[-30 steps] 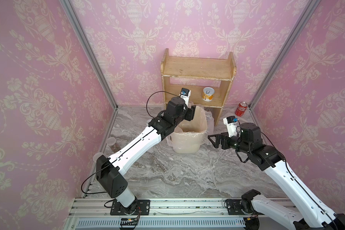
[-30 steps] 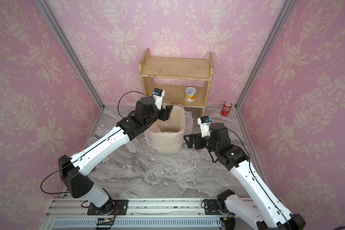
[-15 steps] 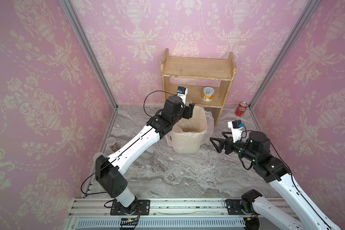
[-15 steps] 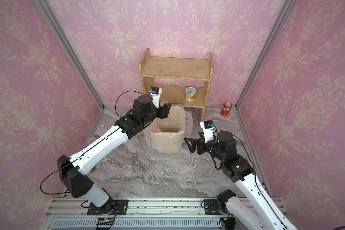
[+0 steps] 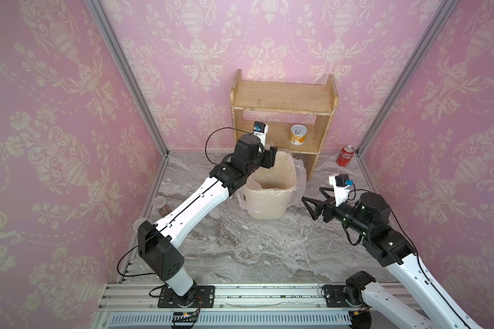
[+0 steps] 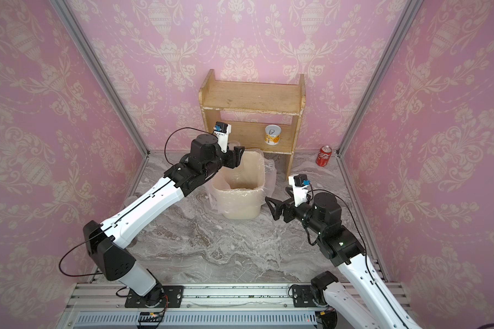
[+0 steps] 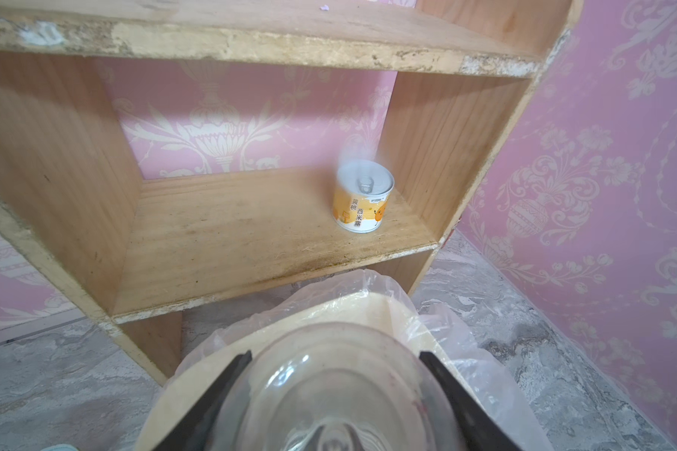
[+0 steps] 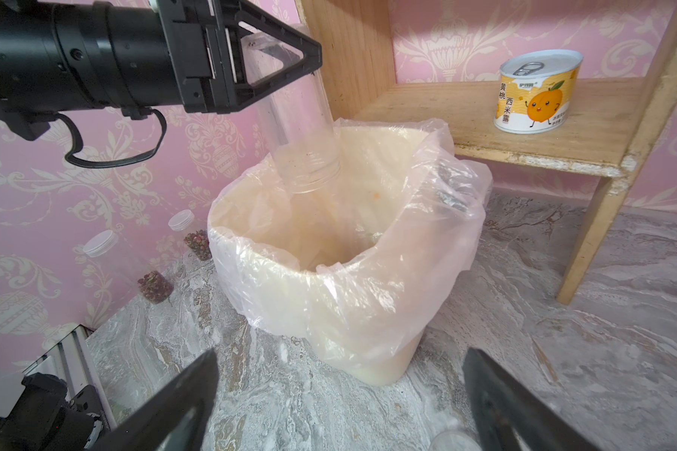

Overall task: Empty the moldy dried flower tea in the jars
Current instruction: Pour the moldy dried flower tea into the trash bin.

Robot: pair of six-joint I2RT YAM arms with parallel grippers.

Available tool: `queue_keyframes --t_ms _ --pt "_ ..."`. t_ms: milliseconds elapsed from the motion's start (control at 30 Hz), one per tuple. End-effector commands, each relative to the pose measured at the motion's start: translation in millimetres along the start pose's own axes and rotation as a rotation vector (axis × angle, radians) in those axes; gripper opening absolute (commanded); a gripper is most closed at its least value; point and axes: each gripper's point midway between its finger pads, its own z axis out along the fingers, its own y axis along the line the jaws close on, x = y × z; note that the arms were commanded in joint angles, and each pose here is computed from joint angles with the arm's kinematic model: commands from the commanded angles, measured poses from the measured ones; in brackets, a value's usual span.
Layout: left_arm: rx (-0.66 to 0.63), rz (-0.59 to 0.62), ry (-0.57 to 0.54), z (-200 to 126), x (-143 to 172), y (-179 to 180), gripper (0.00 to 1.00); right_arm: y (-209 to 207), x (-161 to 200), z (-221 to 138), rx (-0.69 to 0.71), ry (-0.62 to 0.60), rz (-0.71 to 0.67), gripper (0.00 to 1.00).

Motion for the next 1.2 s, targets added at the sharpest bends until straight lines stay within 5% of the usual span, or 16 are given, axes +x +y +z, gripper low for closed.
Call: queue_keyframes --t_ms 0,167,267,433,633,700,833,900,1033,1167 --pt "-0.014 0.055 0.000 -6.4 -9.0 -2.1 0.29 -0.6 -4.3 -0.4 0.001 -0.023 -0.027 1.00" --pt "0.086 -0.244 -0.071 -7.9 -15.5 21.8 0.23 0.0 -3.1 -0.5 -0.002 -0.021 -0.019 1.00" --pt "0.111 -0.192 -0.051 -5.0 -11.2 6.2 0.23 -0.4 -3.0 0.0 0.000 -0.023 -0.018 1.00" --pt "-0.045 0.105 -0.018 -4.2 -5.4 -1.4 0.25 -0.5 -2.3 0.5 0.000 -0.015 -0.013 1.00" --pt "0.109 -0.221 -0.079 -6.5 -19.4 11.7 0.22 -1.4 -1.6 -0.3 0.005 -0.015 -0.014 1.00" --pt "0.059 -0.159 -0.091 -9.0 -21.3 12.2 0.20 -1.3 -0.6 0.5 0.003 -0.012 -0.010 1.00" --pt "-0.055 0.152 -0.045 -10.9 -13.8 -8.6 0.24 -1.9 0.1 1.7 0.006 -0.010 -0.004 1.00" --pt "-0.045 0.124 -0.029 -10.5 -11.4 -5.5 0.26 -2.0 -0.6 2.5 0.007 -0.007 0.001 1.00" --pt "0.073 -0.173 -0.083 -10.2 -16.6 17.6 0.21 -0.6 -3.8 1.8 0.002 -0.013 0.022 1.00" --pt "-0.043 0.040 -0.054 -11.0 -13.0 13.0 0.21 -0.6 -5.9 -1.1 0.008 -0.023 0.028 1.00"
